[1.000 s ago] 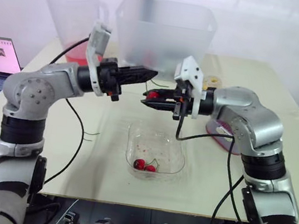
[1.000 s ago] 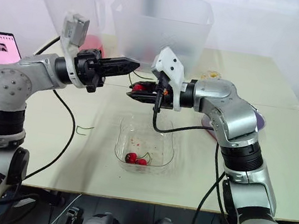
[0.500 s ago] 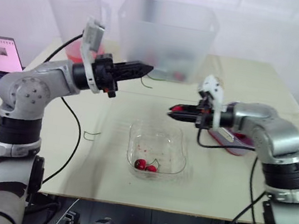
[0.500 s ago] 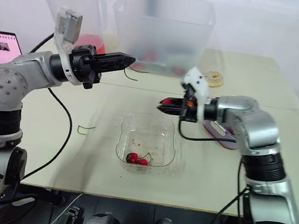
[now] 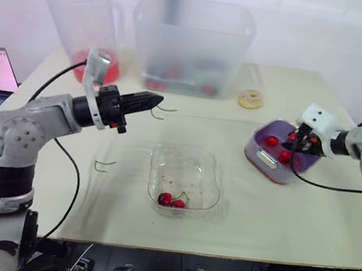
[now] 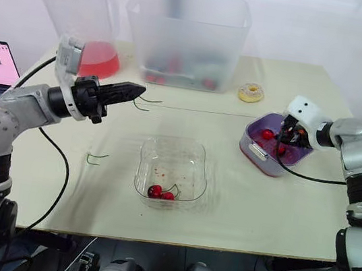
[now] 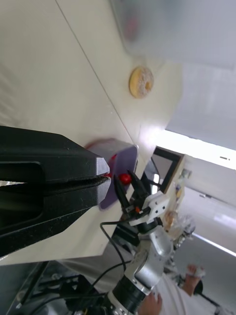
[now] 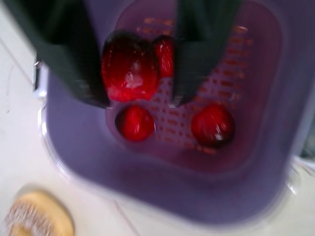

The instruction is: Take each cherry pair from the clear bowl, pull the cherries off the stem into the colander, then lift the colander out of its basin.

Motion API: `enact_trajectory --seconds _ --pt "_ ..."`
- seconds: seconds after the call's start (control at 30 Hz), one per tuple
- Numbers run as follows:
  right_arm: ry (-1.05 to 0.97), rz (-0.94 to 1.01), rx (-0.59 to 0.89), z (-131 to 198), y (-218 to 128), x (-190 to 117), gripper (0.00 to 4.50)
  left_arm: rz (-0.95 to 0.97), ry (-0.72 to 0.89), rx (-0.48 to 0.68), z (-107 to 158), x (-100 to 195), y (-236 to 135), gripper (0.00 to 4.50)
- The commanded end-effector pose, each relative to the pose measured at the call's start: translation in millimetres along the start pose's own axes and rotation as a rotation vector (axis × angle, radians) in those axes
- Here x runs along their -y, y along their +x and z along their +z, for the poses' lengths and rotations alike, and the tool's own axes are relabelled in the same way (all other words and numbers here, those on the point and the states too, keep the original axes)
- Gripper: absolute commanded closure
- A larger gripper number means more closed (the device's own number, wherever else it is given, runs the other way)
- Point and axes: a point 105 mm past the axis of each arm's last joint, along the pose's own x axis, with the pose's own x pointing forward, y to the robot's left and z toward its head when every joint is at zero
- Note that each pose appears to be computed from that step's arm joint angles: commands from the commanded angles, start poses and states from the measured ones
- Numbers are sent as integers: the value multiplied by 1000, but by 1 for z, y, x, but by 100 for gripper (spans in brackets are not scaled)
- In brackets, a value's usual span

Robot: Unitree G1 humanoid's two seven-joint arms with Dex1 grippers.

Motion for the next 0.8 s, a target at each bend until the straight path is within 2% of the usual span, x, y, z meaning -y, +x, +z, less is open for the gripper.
enact_trajectory --seconds 0.03,0.07,0.23,0.33,0.43,0.47,0.6,0.7,0.8 --pt "-33 -63 83 30 -17 19 41 -4 59 48 15 8 -3 450" --pt "-38 -64 98 36 -21 21 4 -2 59 48 15 8 -4 450" --pt "-93 -6 192 78 -46 21 4 39 50 38 11 8 -14 450" --pt "-95 210 395 125 -65 -11 4 103 19 54 11 3 -25 450" --pt "-49 541 594 166 -97 -62 4 170 -125 195 18 -6 -45 450" --pt "-45 622 637 175 -107 -75 4 213 -164 202 13 -11 -54 450" --pt "-92 881 707 191 -127 -126 4 447 -274 67 -33 -32 -88 450" --pt "-104 893 710 194 -118 -141 4 546 -364 -17 -67 -40 -100 450" --pt "-97 870 697 192 -107 -146 4 640 -447 -42 -91 -50 -109 450"
